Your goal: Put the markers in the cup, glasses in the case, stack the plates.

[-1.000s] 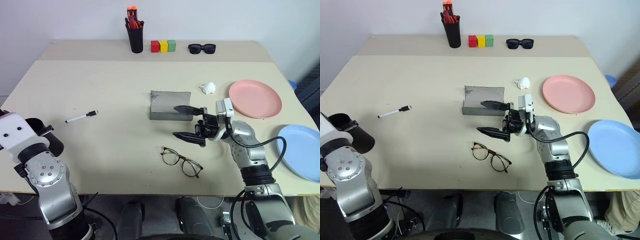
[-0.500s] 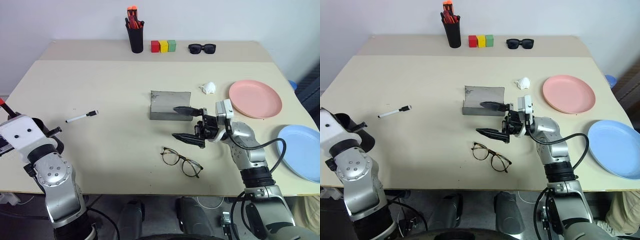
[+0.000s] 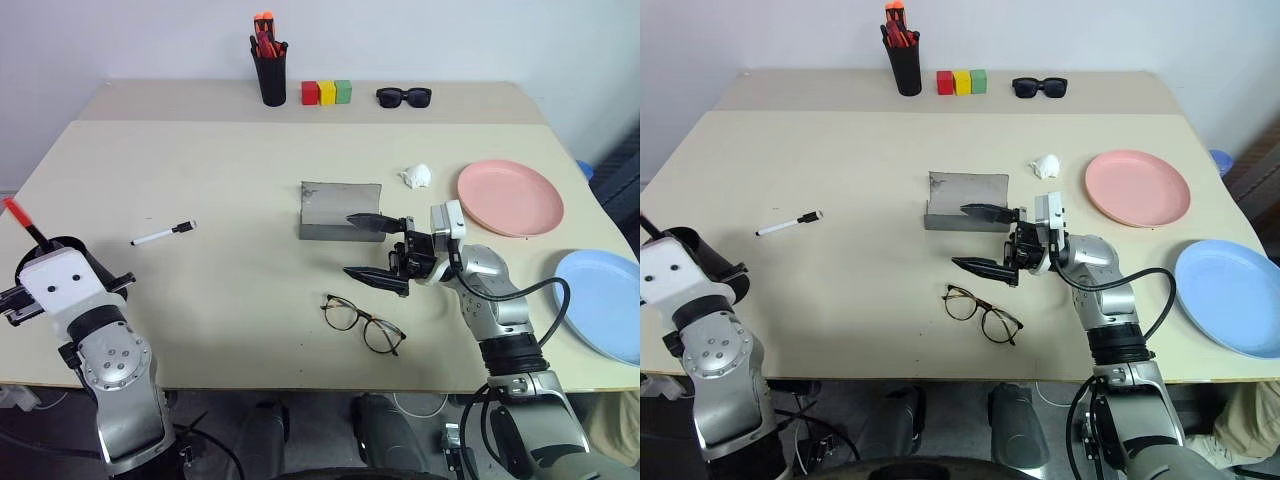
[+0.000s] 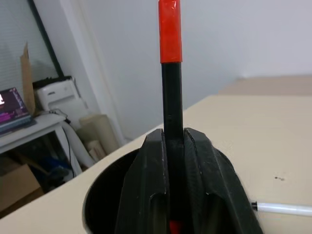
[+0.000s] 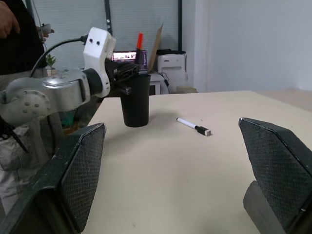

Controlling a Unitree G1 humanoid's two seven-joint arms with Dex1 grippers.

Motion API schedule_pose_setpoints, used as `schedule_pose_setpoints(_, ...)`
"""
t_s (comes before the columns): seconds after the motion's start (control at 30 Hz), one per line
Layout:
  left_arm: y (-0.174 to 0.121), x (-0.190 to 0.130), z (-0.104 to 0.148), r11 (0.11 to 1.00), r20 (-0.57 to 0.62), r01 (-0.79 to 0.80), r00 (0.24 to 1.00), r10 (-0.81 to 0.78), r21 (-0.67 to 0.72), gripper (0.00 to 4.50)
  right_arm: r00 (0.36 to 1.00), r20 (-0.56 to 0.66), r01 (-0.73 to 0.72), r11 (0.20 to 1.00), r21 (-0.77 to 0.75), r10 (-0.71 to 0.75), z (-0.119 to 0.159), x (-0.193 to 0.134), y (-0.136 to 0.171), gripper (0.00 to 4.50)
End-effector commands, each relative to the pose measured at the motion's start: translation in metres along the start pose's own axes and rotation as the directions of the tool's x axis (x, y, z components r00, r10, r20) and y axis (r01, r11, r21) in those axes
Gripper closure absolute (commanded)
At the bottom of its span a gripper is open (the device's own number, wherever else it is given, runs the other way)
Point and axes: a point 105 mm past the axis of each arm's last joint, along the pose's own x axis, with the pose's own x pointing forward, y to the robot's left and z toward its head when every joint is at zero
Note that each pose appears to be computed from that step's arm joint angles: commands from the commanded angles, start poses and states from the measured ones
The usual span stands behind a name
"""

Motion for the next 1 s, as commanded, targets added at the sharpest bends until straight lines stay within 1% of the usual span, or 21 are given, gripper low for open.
schedule_pose_setpoints(0.03, 0.003, -0.003, 0.017, 1.000, 0.063, -0.001, 0.998, 0.002, -0.018, 2.14, 1.000, 0.016, -0.012, 0.999, -0.042, 0.012, 0.008, 0.003, -0.003, 0.00)
schedule_pose_setpoints(0.13, 0.001, -0.005, 0.021, 1.000, 0.072, 0.009, 0.997, -0.007, -0.026, 0.68, 1.000, 0.015, -0.014, 0.999, -0.044, 0.015, 0.008, 0.003, -0.004, 0.00)
schedule_pose_setpoints(0.17, 0.001, -0.005, 0.022, 0.999, 0.074, 0.014, 0.997, -0.012, -0.030, 0.29, 1.000, 0.014, -0.014, 0.999, -0.044, 0.015, 0.007, 0.003, -0.004, 0.00)
schedule_pose_setpoints(0.2, 0.000, -0.006, 0.025, 0.999, 0.083, 0.022, 0.996, -0.019, -0.037, 0.10, 1.000, 0.014, -0.014, 0.999, -0.045, 0.015, 0.007, 0.003, -0.005, 0.00)
schedule_pose_setpoints(0.4, -0.007, 0.003, 0.066, 0.991, 0.175, 0.107, 0.980, -0.091, -0.085, 0.10, 1.000, 0.010, -0.011, 0.999, -0.047, 0.011, 0.006, 0.003, -0.009, 0.00)
schedule_pose_setpoints(0.5, -0.012, 0.021, 0.092, 0.986, 0.187, 0.144, 0.974, -0.126, -0.088, 0.10, 1.000, 0.007, -0.010, 0.999, -0.052, 0.011, 0.007, 0.003, -0.012, 0.00)
schedule_pose_setpoints(0.57, -0.026, 0.039, 0.101, 0.972, 0.129, 0.230, 0.966, -0.223, -0.039, 0.10, 1.000, 0.007, -0.011, 0.998, -0.057, 0.012, 0.008, 0.005, -0.014, 0.00)
schedule_pose_setpoints(0.63, -0.041, 0.059, 0.118, 0.941, 0.102, 0.334, 0.935, -0.339, 0.058, 0.10, 1.000, 0.009, -0.012, 0.998, -0.063, 0.013, 0.010, 0.007, -0.016, 0.00)
schedule_pose_setpoints(0.7, -0.055, 0.078, 0.128, 0.887, 0.041, 0.429, 0.896, -0.441, 0.174, 0.10, 1.000, 0.011, -0.012, 0.998, -0.067, 0.013, 0.012, 0.010, -0.017, 0.00)
schedule_pose_setpoints(0.77, -0.064, 0.096, 0.137, 0.833, 0.001, 0.480, 0.866, -0.500, 0.276, 0.10, 1.000, 0.013, -0.014, 0.997, -0.070, 0.015, 0.013, 0.013, -0.018, 0.00)
schedule_pose_setpoints(0.8, -0.069, 0.104, 0.136, 0.796, -0.041, 0.509, 0.849, -0.526, 0.328, 0.10, 1.000, 0.014, -0.016, 0.997, -0.071, 0.017, 0.013, 0.014, -0.018, 0.00)
schedule_pose_setpoints(0.87, -0.076, 0.122, 0.134, 0.729, -0.125, 0.569, 0.813, -0.569, 0.380, 0.10, 1.000, 0.016, -0.018, 0.997, -0.075, 0.019, 0.015, 0.018, -0.018, 0.00)
schedule_pose_setpoints(0.9, -0.084, 0.131, 0.129, 0.663, -0.200, 0.620, 0.775, -0.599, 0.419, 0.10, 1.000, 0.017, -0.021, 0.997, -0.079, 0.022, 0.017, 0.021, -0.018, 0.00)
schedule_pose_setpoints(0.93, -0.088, 0.138, 0.125, 0.618, -0.252, 0.651, 0.750, -0.611, 0.441, 0.10, 1.000, 0.018, -0.022, 0.996, -0.082, 0.024, 0.018, 0.023, -0.018, 0.00)
schedule_pose_setpoints(1.0, -0.098, 0.145, 0.124, 0.534, -0.314, 0.702, 0.700, -0.642, 0.471, 0.10, 0.999, 0.020, -0.023, 0.996, -0.088, 0.025, 0.021, 0.027, -0.019, 0.00)
